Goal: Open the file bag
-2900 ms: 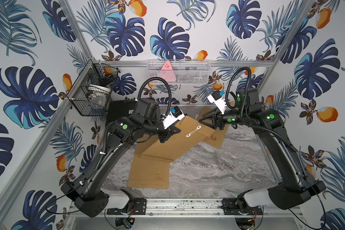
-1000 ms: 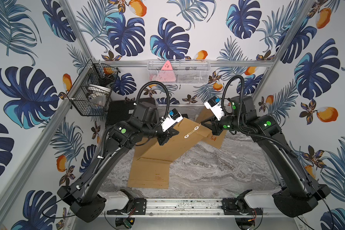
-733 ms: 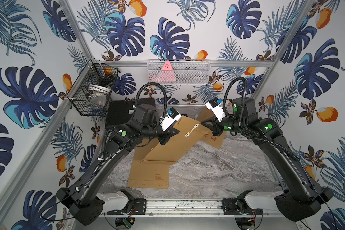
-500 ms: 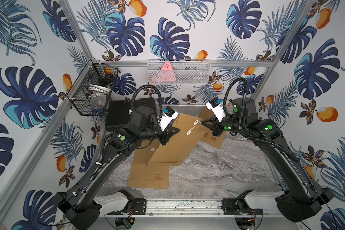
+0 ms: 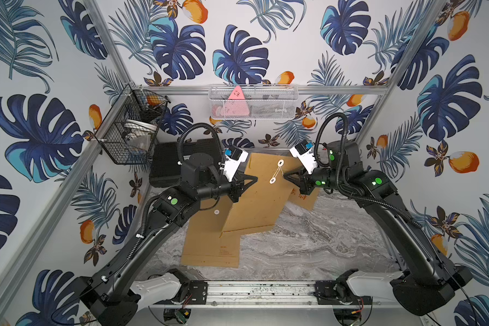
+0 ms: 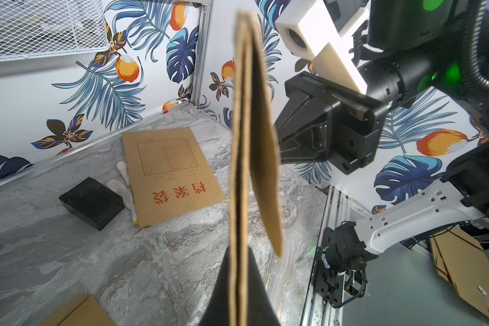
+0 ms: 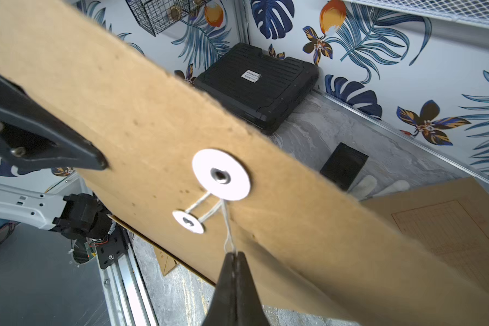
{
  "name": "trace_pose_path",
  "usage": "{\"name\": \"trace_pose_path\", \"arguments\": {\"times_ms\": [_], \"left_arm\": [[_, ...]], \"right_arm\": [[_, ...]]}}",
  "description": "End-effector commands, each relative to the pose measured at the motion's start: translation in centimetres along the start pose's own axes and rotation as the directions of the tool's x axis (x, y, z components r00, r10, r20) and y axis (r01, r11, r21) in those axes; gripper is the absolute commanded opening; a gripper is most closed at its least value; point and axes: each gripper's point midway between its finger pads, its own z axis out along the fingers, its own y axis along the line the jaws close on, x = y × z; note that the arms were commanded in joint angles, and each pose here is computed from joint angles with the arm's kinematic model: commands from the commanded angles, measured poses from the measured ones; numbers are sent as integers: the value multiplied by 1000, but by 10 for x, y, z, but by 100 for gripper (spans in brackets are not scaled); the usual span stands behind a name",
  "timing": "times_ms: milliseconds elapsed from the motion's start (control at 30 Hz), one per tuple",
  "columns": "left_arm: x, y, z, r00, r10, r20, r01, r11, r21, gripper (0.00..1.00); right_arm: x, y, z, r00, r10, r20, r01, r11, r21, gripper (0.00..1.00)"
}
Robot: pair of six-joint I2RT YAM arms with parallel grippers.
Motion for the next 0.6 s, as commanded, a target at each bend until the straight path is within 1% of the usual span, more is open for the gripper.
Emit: {"name": "trace_pose_path", "arguments": {"times_ms": [0,167,300,433,567], "left_arm": [[-16,3,0,998,-2,66,4,1000,-21,0],[-8,21,5,999,-10,35,13,994,-105,0],[-1,31,10,1000,5,5,-4,987,-163,0],[6,34,16,999,27,-27,-32,979,-200,0],[15,32,25,996,49,-72,-63,975,-213,0]], "right_arm": [[-11,11,0,999,-10,49,13,998,-61,0],[-19,18,5,998,15,69,-8,994,-108,0],[-25,19,11,995,45,91,-33,991,-130,0],[-29,20,17,991,71,109,-55,988,-145,0],[-38,19,17,984,92,153,-70,986,-149,0]]}}
